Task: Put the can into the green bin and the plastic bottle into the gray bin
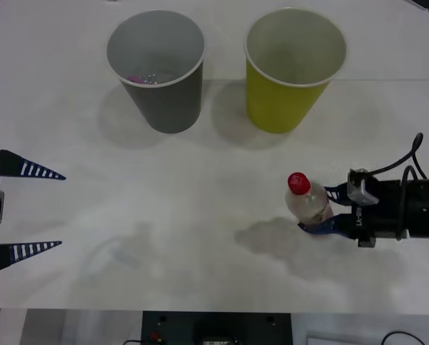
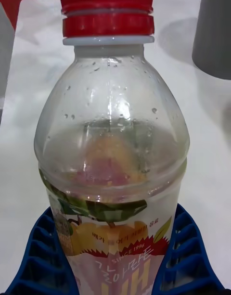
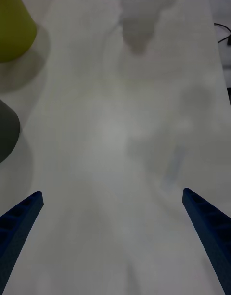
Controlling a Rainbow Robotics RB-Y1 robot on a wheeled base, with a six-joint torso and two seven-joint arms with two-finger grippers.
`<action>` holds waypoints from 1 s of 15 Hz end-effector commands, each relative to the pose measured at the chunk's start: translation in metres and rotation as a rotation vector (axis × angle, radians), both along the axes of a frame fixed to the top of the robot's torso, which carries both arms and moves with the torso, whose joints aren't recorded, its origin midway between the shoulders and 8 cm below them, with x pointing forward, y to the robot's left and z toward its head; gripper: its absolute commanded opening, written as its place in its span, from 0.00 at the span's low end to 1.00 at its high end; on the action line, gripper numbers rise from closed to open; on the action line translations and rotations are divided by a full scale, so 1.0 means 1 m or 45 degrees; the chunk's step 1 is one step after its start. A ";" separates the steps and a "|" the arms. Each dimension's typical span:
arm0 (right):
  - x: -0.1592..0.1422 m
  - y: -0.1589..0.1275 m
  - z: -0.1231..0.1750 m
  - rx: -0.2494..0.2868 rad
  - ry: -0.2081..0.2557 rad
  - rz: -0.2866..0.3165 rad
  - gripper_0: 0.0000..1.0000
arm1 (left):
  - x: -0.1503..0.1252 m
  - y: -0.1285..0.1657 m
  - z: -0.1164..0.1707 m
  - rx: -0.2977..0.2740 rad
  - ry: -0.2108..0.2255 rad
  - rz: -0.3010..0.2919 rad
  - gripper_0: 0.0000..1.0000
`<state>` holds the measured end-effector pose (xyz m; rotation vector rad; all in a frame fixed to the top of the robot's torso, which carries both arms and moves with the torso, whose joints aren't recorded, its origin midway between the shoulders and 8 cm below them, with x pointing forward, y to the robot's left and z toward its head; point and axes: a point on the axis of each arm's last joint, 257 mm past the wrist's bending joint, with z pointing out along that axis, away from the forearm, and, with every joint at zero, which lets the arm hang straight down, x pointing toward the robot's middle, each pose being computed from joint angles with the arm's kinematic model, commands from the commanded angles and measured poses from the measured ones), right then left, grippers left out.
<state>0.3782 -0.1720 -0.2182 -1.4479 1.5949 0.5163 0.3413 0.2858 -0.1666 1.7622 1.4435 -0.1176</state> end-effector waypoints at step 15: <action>0.021 0.076 0.146 0.118 0.259 -0.268 0.00 | 0.000 0.000 0.000 0.000 0.000 0.000 1.00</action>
